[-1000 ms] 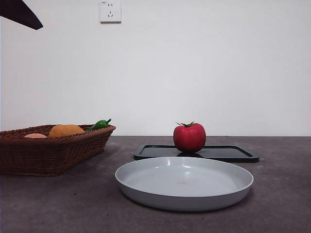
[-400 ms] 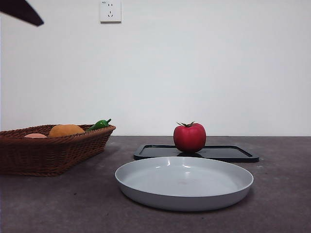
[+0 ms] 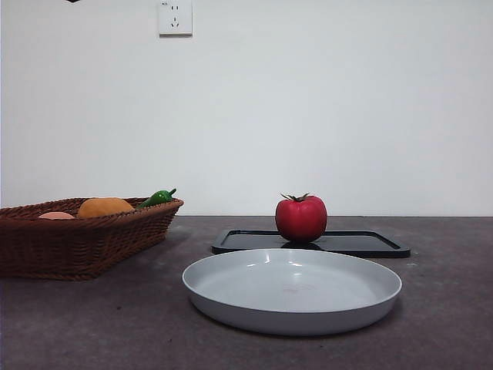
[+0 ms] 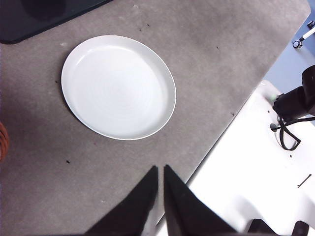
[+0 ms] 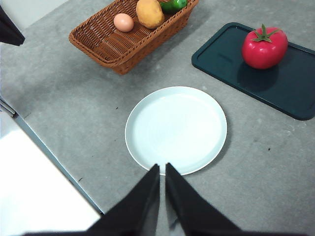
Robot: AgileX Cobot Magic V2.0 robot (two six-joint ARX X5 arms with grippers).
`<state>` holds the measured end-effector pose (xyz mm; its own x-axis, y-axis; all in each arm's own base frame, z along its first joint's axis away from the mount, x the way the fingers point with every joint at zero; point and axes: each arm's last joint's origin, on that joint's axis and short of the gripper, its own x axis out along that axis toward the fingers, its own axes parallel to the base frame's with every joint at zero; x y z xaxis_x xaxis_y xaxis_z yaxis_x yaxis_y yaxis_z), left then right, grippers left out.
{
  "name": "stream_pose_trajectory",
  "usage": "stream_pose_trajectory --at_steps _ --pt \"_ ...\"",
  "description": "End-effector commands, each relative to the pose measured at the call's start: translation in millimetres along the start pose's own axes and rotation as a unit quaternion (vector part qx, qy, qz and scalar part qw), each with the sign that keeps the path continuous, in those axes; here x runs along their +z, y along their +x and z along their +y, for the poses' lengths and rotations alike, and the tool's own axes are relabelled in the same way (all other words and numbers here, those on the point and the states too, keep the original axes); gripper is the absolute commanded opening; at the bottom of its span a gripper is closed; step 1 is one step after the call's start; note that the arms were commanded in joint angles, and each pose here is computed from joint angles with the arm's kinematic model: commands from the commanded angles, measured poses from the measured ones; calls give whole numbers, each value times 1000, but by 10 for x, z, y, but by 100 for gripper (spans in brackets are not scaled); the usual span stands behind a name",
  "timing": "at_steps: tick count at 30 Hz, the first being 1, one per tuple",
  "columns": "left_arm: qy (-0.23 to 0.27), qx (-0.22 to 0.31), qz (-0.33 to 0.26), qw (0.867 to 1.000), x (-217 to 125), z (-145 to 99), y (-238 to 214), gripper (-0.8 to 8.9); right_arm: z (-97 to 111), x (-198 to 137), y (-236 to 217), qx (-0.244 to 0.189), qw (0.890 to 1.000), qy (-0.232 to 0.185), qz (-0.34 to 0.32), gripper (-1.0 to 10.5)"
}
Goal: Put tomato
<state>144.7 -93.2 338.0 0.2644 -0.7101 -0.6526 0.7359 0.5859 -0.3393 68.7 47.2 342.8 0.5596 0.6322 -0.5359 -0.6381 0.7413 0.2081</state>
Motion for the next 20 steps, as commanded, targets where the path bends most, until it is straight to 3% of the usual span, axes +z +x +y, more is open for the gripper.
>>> stream_pose_trajectory --at_steps 1,12,15,18,20 --pt "12 -3 -10 1000 51 -20 -21 16 7 26 -5 3 1000 2 -5 8" --pt "18 -2 -17 1000 67 -18 -22 16 7 26 -5 3 1000 2 -5 8" --pt "60 22 -38 997 59 -22 -105 16 7 26 -5 3 1000 2 -5 8" --pt "112 77 -109 985 100 8 -298 16 7 26 -5 3 1000 2 -5 8" --pt "144 117 -176 967 127 8 -483 16 7 26 -5 3 1000 2 -5 8"
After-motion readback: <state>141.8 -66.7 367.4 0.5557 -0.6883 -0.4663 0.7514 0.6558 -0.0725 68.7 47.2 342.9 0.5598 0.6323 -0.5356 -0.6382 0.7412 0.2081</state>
